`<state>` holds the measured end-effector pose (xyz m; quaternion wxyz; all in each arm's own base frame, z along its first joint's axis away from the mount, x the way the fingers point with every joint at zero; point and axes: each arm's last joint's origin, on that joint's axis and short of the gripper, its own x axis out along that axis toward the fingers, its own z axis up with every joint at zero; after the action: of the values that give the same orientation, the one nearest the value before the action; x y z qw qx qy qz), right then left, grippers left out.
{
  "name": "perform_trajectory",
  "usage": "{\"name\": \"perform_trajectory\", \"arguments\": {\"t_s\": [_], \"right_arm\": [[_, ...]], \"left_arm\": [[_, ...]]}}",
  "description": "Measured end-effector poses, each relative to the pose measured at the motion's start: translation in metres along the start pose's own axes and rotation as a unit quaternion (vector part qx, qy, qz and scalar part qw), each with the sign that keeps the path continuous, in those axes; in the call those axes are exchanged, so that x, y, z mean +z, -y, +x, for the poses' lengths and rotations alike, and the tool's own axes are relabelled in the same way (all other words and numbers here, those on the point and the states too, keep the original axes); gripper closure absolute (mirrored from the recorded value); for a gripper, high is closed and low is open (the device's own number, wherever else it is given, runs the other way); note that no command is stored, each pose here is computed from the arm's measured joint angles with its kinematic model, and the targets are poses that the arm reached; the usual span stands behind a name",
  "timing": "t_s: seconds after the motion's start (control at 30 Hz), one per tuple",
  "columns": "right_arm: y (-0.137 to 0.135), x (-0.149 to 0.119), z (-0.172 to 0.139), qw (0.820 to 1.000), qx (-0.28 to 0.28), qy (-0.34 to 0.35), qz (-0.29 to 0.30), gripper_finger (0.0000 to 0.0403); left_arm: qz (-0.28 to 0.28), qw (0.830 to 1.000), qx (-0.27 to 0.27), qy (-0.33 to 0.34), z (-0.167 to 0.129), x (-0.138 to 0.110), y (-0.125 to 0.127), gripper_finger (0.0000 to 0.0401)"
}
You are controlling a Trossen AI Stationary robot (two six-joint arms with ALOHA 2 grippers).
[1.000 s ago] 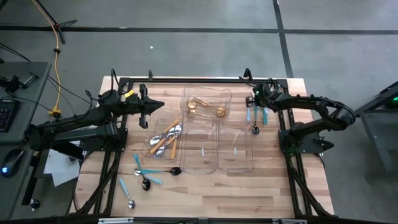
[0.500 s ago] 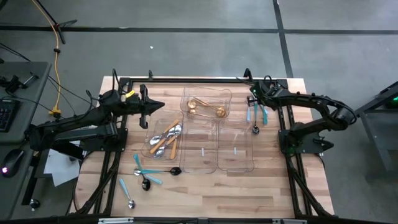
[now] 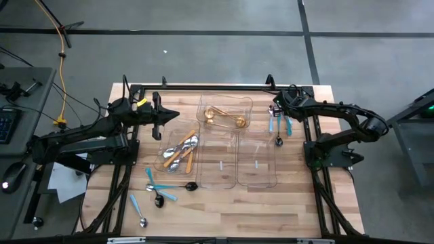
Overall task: Sort silverware by color (type)
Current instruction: Put the blue spoon into the right transparent bin
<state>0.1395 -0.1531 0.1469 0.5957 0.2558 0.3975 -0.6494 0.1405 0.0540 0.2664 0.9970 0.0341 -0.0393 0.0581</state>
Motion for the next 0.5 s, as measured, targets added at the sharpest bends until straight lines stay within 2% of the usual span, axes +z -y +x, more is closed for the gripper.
{"name": "perform_trajectory", "arguments": {"t_s": [0.23,0.5], "right_arm": [[0.0004,-0.0005,0.0026,1.000,0.004,0.006,0.011,0.0362],[-0.0035,-0.0021,0.0009,0.999,0.030,-0.004,0.015,0.0286]], "left_arm": [[0.000,1.000,0.000,0.000,0.0000,0.0000,0.0000,0.0400],[0.000,1.000,0.000,0.000,0.0000,0.0000,0.0000,0.0400]]}}
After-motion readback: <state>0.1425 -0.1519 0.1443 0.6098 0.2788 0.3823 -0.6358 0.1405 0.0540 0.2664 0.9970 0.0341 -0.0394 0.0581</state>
